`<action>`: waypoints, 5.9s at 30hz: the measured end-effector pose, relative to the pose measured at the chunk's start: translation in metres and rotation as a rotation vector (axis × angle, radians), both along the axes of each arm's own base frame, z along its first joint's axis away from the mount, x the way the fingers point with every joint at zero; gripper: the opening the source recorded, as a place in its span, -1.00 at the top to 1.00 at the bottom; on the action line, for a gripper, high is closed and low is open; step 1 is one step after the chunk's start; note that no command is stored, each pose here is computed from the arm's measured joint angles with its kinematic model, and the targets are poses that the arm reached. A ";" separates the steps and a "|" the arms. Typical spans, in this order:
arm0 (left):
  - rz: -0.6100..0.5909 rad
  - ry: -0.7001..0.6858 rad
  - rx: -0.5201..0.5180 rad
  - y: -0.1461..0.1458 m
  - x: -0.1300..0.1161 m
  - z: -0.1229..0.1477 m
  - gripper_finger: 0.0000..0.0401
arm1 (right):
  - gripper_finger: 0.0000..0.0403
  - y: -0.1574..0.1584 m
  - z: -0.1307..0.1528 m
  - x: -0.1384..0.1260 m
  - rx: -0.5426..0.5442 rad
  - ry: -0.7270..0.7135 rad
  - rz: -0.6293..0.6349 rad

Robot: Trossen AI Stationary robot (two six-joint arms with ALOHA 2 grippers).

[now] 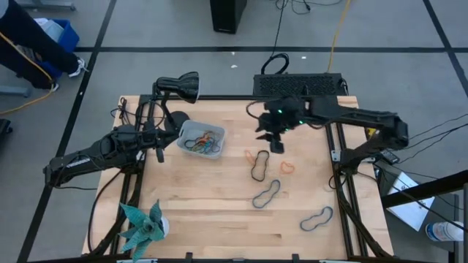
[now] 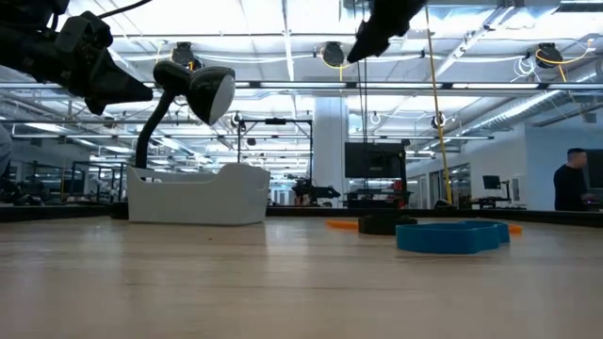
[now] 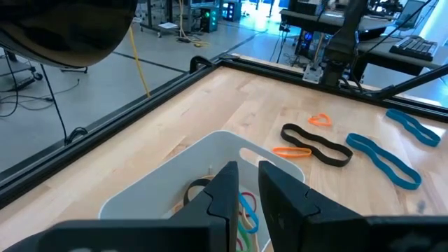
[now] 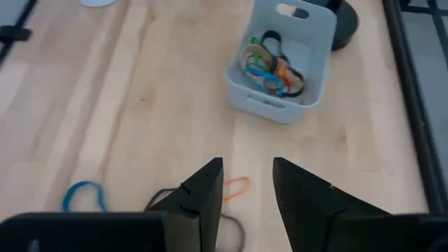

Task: Pick and place rubber bands into bin
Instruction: Put the black rubber band into the gray bin

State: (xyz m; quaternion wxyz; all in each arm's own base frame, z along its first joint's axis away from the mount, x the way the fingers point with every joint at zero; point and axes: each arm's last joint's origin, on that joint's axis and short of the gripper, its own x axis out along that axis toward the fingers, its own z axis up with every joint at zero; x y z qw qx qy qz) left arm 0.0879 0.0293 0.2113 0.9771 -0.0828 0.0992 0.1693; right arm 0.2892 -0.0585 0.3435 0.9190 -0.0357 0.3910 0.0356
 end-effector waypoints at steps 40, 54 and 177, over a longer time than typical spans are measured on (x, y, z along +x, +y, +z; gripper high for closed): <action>0.010 0.000 -0.001 0.000 0.000 0.000 0.69 | 0.43 -0.002 -0.219 -0.036 -0.048 0.126 -0.251; 0.011 0.000 0.000 0.000 0.000 0.000 0.69 | 0.83 -0.007 -0.221 -0.039 0.035 0.148 -0.215; -0.572 -0.221 0.033 -0.024 0.232 0.014 0.07 | 1.00 0.045 -0.082 -0.004 -0.098 -0.658 0.089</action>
